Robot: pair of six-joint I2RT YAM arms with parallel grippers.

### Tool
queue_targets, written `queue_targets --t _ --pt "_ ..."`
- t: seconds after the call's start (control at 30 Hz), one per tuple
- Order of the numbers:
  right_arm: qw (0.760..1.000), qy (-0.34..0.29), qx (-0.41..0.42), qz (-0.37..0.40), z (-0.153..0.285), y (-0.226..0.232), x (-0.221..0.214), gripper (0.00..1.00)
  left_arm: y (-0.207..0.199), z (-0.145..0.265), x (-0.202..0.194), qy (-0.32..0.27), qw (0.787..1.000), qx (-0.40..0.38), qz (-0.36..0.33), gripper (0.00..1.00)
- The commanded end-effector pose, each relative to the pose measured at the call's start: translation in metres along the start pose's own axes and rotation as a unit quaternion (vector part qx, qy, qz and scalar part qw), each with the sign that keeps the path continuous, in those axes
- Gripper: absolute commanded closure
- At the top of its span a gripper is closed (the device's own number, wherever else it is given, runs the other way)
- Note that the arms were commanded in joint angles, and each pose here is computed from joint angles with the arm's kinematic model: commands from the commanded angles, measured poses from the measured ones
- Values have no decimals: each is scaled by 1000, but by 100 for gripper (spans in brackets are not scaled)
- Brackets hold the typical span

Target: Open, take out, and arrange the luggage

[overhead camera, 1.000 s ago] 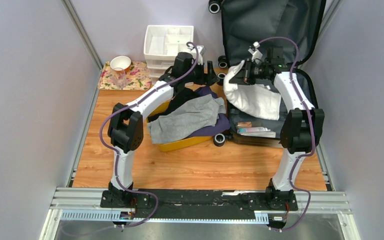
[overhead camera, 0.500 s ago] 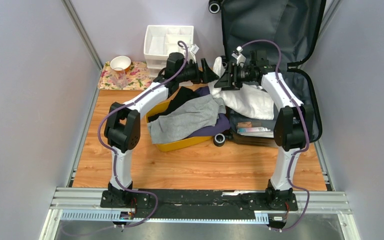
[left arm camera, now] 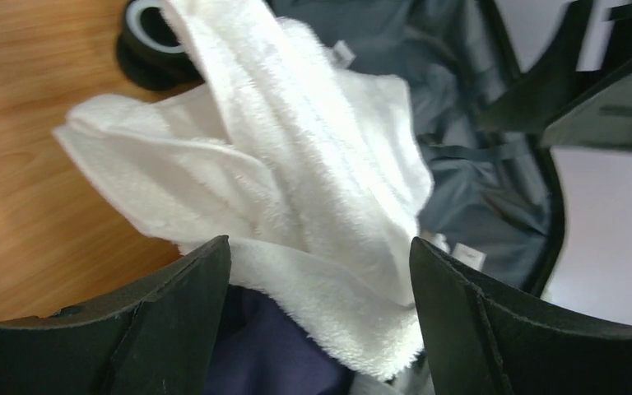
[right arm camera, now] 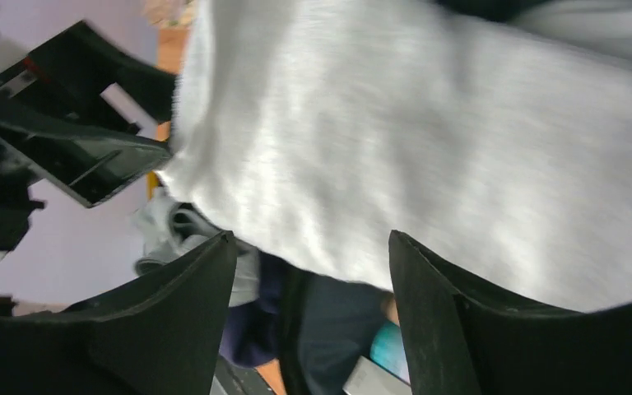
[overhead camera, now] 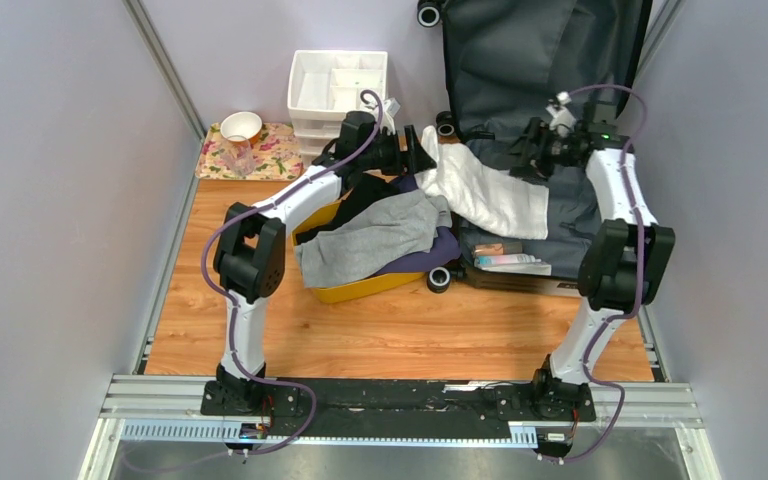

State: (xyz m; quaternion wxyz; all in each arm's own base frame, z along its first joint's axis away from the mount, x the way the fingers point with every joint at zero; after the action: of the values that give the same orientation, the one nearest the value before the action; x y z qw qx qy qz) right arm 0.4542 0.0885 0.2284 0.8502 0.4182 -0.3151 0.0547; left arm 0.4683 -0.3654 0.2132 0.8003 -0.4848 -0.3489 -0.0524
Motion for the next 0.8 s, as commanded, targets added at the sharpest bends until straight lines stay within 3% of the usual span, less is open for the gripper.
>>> queue_targets --t 0.0,0.13,0.37,0.4,0.43,0.6,0.77 --pt "990 -4 -139 -21 47 -55 -9 29 -12 27 28 -40 996 57 -64 13" --pt "968 29 -238 -71 69 -109 -31 28 -21 23 26 -20 995 52 -87 13" --pt "954 72 -263 -127 66 -144 -60 26 -50 6 17 -10 998 -16 -59 13" --pt "952 77 -266 -131 65 -146 -63 24 -56 5 19 -8 998 -18 -60 13" --pt "950 81 -271 -135 65 -150 -66 13 -57 1 13 -2 998 -19 -59 13" --pt "942 94 -288 -145 64 -163 -75 12 -40 -5 -2 14 998 20 -52 13" --pt "937 96 -297 -160 61 -170 -82 12 -29 4 3 6 994 56 -90 12"
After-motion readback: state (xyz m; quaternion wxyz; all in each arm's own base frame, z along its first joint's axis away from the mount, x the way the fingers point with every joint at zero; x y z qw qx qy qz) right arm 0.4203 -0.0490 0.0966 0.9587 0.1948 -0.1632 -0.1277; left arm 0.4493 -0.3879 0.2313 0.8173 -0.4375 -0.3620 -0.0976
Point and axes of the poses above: each gripper's point midway between its finger pads, its own z axis back along the fingers, its own y axis along the line the jaws close on, x = y × z, the point moved 1 cm from there along z, back along the fingers, and after that the axes turned 8 degrees about z, right-handed, at the moved point
